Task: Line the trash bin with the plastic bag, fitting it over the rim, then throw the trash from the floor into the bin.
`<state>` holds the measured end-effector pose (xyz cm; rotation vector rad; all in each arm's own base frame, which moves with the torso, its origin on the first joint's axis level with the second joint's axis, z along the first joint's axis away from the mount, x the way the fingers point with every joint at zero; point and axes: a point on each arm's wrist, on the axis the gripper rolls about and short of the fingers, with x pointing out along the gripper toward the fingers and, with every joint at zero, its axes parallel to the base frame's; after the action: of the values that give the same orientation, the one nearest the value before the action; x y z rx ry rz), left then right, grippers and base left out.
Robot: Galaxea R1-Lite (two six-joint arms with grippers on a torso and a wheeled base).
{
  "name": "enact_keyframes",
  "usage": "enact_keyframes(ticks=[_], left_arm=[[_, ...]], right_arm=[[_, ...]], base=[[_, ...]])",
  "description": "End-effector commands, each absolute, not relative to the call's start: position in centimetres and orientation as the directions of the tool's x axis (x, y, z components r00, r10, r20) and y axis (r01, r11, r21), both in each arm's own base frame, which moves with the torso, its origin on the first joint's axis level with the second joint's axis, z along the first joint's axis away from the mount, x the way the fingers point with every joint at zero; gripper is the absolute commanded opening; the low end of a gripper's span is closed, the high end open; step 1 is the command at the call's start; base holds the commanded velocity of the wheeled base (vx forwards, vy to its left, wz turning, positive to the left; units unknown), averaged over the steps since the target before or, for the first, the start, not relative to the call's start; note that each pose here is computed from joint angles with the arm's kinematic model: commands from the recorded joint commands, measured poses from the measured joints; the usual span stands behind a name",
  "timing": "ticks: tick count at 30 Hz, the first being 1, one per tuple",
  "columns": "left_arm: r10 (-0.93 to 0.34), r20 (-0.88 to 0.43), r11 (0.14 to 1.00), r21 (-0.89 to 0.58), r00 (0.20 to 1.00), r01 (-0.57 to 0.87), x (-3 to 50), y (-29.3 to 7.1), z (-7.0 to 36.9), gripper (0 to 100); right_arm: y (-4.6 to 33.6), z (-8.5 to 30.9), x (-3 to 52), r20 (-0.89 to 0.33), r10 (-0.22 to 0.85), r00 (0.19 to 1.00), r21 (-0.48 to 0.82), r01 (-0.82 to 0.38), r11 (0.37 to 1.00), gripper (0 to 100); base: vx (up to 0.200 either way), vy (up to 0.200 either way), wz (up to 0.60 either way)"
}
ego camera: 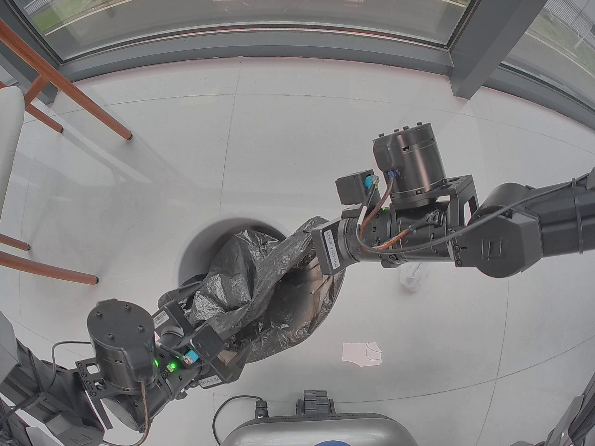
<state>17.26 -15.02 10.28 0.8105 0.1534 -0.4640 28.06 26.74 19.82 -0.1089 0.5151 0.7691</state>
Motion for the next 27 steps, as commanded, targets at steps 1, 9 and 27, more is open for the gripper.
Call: enact_keyframes(ticks=[1,9,27], left_arm=[[-0.325,-0.379,0.556,0.665,0.867,0.499,17.1,-14.9,8.5,100],[-0.328,-0.364,0.565,0.664,0.872,0.490,17.4,-15.2,8.8,0],[-0.271,-0.337,0.629,0.647,0.901,0.431,23.1,-14.4,15.7,0]], right_arm=[[26.7,19.9,28.0,-0.480,0.636,0.603,0.091,-0.687,0.721,0],[26.7,19.9,28.0,-0.479,0.637,0.604,0.093,-0.687,0.721,0],[26.3,20.9,28.8,-0.446,0.636,0.629,0.095,-0.674,0.733,0]], base=[[0.000,0.000,0.00],[0.000,0.000,0.00],[0.000,0.000,0.00]])
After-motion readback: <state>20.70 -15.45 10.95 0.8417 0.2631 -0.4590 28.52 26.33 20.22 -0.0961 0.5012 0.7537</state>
